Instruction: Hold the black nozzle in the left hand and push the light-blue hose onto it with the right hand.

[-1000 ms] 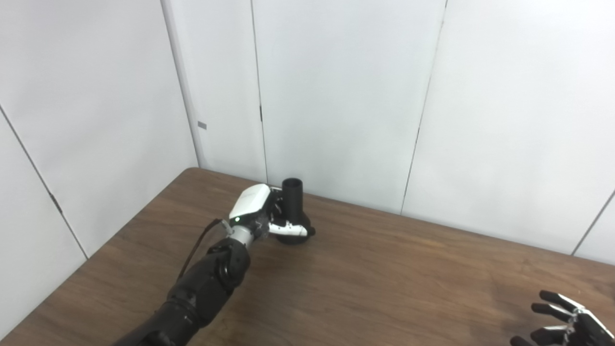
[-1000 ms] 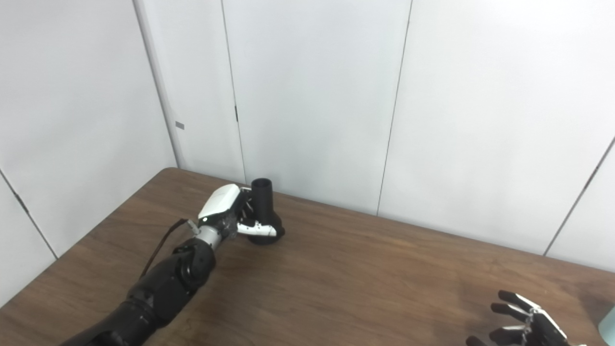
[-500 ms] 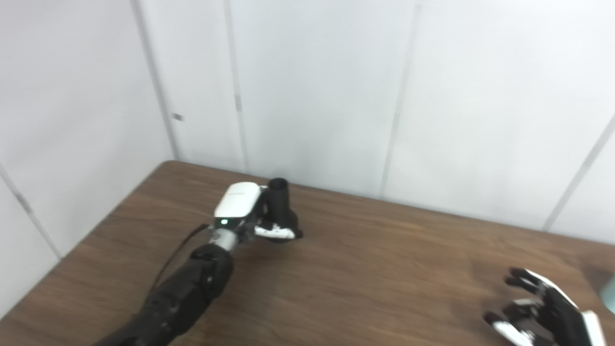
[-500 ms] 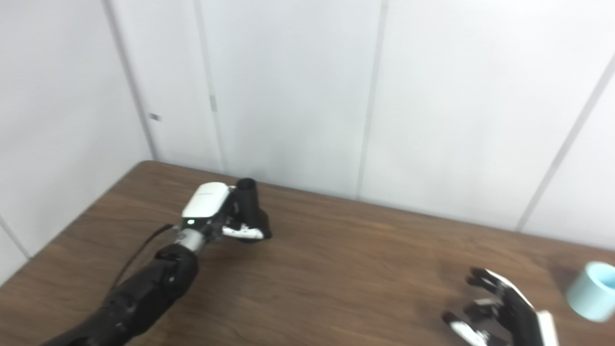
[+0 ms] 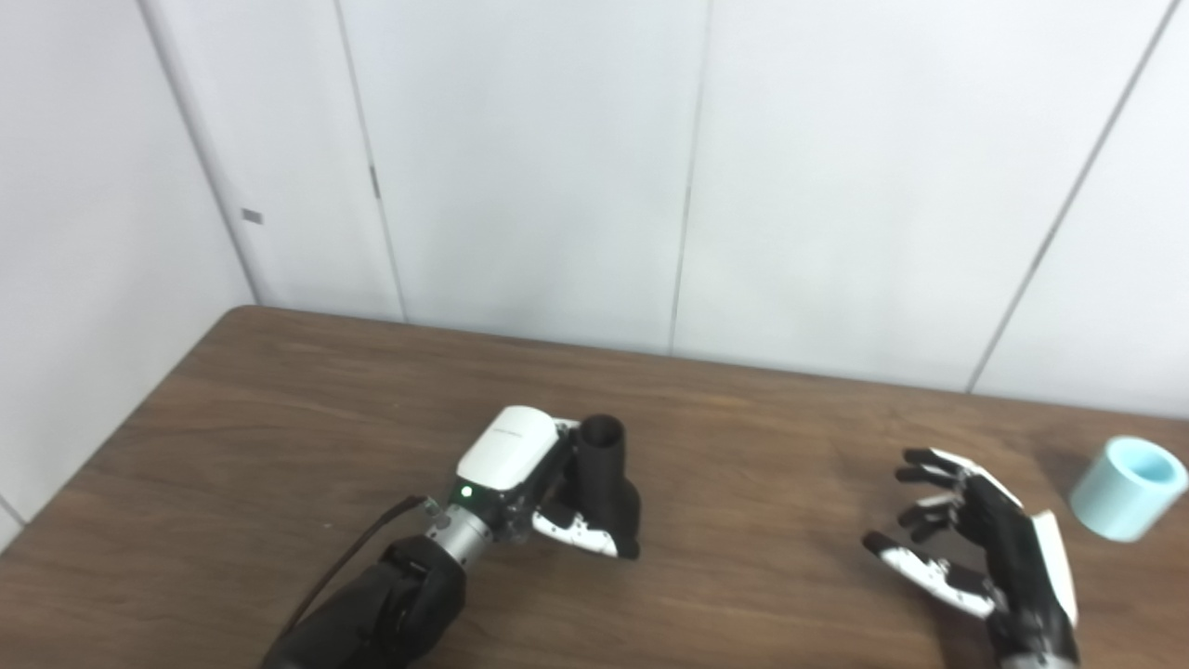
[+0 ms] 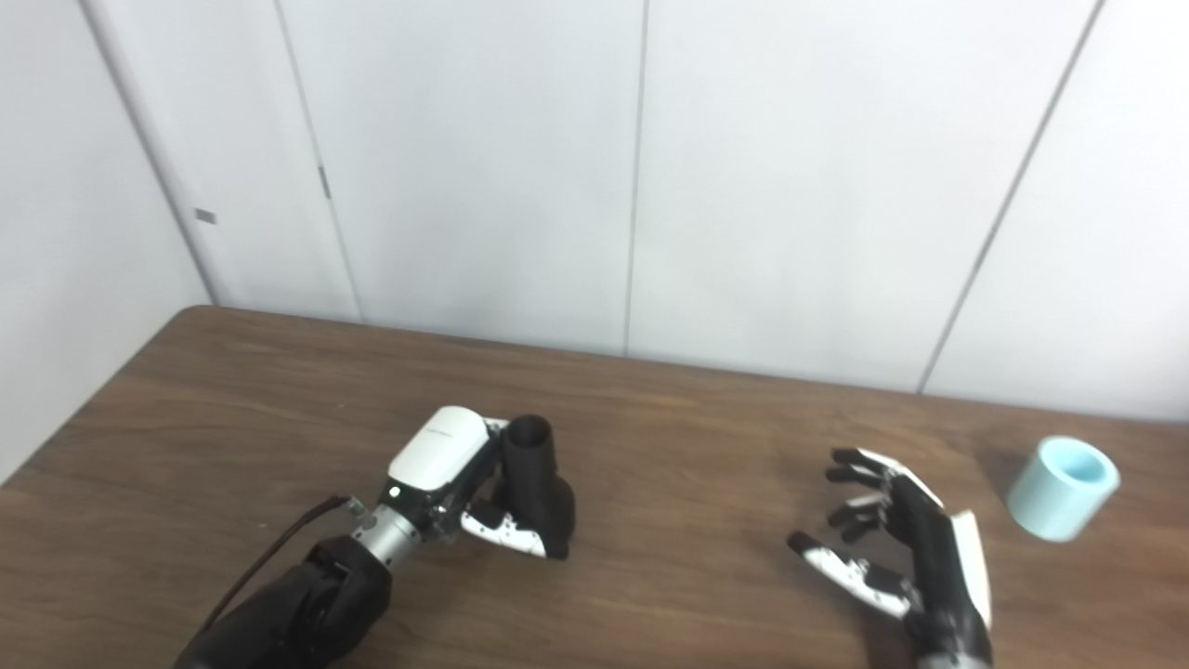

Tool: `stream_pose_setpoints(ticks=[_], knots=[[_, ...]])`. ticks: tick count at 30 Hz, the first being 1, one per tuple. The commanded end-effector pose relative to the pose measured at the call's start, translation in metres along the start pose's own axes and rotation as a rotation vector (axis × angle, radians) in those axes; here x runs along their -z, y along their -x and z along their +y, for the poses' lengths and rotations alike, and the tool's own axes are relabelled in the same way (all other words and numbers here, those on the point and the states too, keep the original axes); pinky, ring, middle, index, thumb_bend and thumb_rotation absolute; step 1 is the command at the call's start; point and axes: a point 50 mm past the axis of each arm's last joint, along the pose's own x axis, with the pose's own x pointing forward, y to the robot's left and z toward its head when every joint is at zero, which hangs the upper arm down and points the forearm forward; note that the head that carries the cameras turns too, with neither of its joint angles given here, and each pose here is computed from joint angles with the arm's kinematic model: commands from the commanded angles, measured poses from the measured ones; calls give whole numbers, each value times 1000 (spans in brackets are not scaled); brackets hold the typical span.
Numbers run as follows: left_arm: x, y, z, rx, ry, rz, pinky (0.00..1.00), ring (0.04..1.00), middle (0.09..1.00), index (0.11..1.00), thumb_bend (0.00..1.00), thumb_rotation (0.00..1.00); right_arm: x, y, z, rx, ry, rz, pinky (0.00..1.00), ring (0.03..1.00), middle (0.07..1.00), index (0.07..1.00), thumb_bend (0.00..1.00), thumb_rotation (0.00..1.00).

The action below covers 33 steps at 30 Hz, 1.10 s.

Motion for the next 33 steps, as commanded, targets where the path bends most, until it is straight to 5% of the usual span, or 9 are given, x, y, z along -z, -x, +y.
stream_pose_setpoints(ticks=[1, 4, 9, 12, 14, 17, 24, 33], knots=[[-2, 20, -27, 166, -27, -11, 292, 409, 464, 482, 527, 0, -23, -18, -14, 26, 9, -104, 361, 459, 661, 688, 518, 0], [-14, 17, -34, 193, -5, -61, 305, 411, 420, 493, 523, 0, -31, -23, -23, 26, 14, -145, 369, 458, 658, 689, 519, 0], [-34, 14, -46, 224, 29, -129, 297, 414, 472, 482, 527, 0, -42, -31, -40, 21, 45, -187, 363, 458, 655, 693, 520, 0], [-41, 14, -53, 245, 50, -158, 307, 429, 412, 498, 523, 0, -49, -40, -59, 17, 133, -188, 372, 459, 675, 693, 524, 0], [-44, 14, -58, 256, 45, -174, 301, 424, 407, 498, 522, 0, -60, -48, -76, -2, 215, -170, 425, 530, 708, 695, 729, 81], [-45, 15, -63, 271, 40, -184, 289, 409, 459, 485, 526, 0, -88, -56, -97, -16, 341, -166, 467, 579, 729, 694, 796, 142], [-35, 22, -64, 298, -10, -189, 292, 403, 473, 482, 528, 0, -163, -72, -134, 21, 604, -94, 542, 686, 772, 736, 790, 64], [-19, 31, -64, 294, 7, -181, 329, 410, 475, 482, 527, 0, -150, -95, -181, 92, 730, 88, 639, 799, 854, 798, 839, 102]])
